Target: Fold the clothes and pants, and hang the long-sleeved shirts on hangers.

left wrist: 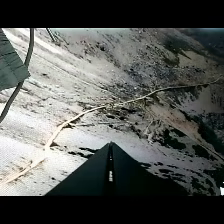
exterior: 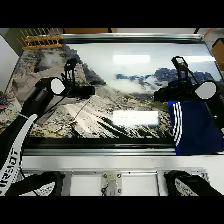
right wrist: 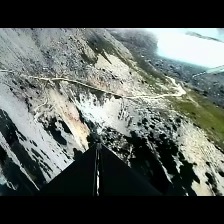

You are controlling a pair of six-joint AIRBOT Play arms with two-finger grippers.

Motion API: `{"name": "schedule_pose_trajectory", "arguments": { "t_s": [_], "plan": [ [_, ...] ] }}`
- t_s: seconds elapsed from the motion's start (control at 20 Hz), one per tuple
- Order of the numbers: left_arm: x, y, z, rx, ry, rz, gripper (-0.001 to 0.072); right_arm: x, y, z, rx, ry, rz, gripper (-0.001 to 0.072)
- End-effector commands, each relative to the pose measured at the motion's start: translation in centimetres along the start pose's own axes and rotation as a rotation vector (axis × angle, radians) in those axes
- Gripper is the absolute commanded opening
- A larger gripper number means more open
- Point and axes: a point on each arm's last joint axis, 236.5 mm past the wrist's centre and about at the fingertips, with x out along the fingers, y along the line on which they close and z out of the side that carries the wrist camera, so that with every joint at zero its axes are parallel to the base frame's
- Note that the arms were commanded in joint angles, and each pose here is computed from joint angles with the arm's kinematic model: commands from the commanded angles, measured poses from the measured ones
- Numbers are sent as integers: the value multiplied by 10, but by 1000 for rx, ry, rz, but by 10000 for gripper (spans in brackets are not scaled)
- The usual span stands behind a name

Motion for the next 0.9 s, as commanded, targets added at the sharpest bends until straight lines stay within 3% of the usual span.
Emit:
{"name": "schedule_pose_trajectory", "arguments": {
  "t_s": [0.0,0.05,0.15,0.3,0.5,0.85],
  "plan": [
    [6,4,-3,4,17,12,4,1,0,-1,1,3,1,38],
    [-4,16,21,82,-70,55,51,1,0,-1,1,3,1,38],
    [-33,43,62,162,-179,162,718,1,0,-1,1,4,1,38],
    [-80,105,116,189,-293,354,692,1,0,-1,1,4,1,38],
    [-60,206,112,37,-195,467,693,1,0,-1,1,4,1,38],
    [49,254,90,4,-104,464,693,1,0,-1,1,4,1,38]
  ]
}}
